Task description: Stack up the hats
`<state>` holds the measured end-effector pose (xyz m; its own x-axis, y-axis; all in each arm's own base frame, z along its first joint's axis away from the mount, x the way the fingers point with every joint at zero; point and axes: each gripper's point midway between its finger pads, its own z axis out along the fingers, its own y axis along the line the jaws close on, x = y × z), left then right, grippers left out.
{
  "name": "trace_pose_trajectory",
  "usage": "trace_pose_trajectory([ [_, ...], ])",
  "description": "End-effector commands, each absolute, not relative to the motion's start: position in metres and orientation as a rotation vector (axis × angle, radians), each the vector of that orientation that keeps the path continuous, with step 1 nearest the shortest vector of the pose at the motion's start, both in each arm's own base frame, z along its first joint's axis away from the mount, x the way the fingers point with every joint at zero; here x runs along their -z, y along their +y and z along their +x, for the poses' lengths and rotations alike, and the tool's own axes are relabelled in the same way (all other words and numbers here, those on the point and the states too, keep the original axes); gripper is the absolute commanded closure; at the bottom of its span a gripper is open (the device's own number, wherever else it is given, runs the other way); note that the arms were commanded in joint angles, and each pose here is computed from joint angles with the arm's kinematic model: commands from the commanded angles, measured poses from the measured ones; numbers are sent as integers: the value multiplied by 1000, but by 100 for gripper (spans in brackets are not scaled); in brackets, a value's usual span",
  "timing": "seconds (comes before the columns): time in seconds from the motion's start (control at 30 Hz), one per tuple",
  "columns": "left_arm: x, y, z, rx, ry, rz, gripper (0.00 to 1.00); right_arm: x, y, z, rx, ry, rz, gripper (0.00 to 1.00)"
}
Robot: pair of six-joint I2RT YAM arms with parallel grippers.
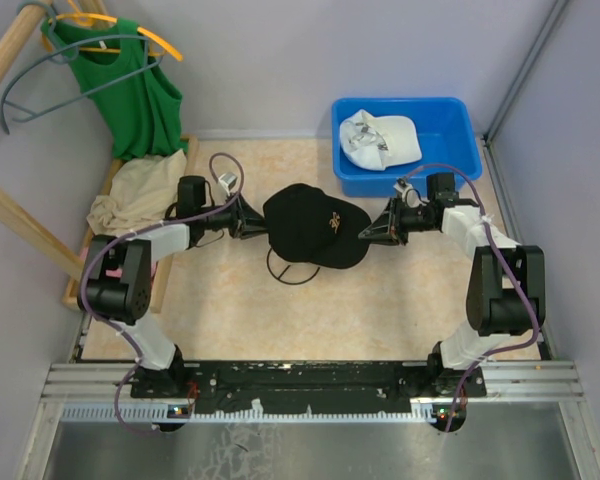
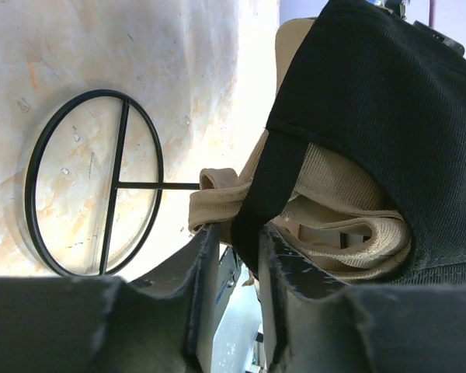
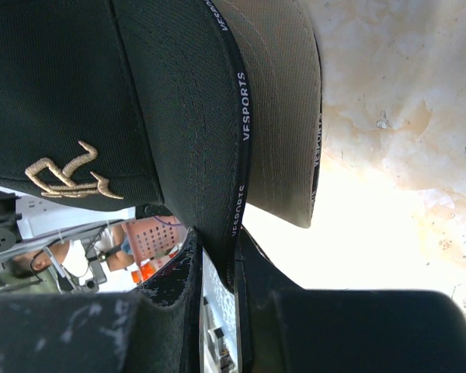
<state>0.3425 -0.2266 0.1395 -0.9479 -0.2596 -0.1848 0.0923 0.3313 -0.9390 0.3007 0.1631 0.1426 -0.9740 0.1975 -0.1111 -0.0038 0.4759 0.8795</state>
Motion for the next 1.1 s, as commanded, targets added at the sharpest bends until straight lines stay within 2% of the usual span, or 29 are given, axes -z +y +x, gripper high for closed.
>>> trace_pose_trajectory([
  [0.0, -126, -229, 352, 1586, 2327, -138, 76, -92, 128, 316, -1110, 2653, 275, 98],
  [0.07, -114, -228, 351, 1570, 2356, -131, 85, -89, 127, 316, -1106, 2658, 284, 98],
  [0.17, -96, -225, 342, 1554, 2407, -137, 91, -84, 125, 314, -1094, 2666, 297, 98],
  [0.5, -67, -214, 321, 1521, 2477, -173, 94, -58, 119, 309, -1043, 2729, 320, 97],
  [0.53, -70, -214, 323, 1524, 2465, -170, 94, -61, 120, 311, -1045, 2722, 313, 93],
  [0.77, -97, -219, 334, 1558, 2408, -138, 93, -92, 121, 325, -1037, 2628, 281, 54],
  [1.07, -114, -220, 335, 1575, 2371, -129, 94, -116, 116, 337, -989, 2562, 271, 47],
])
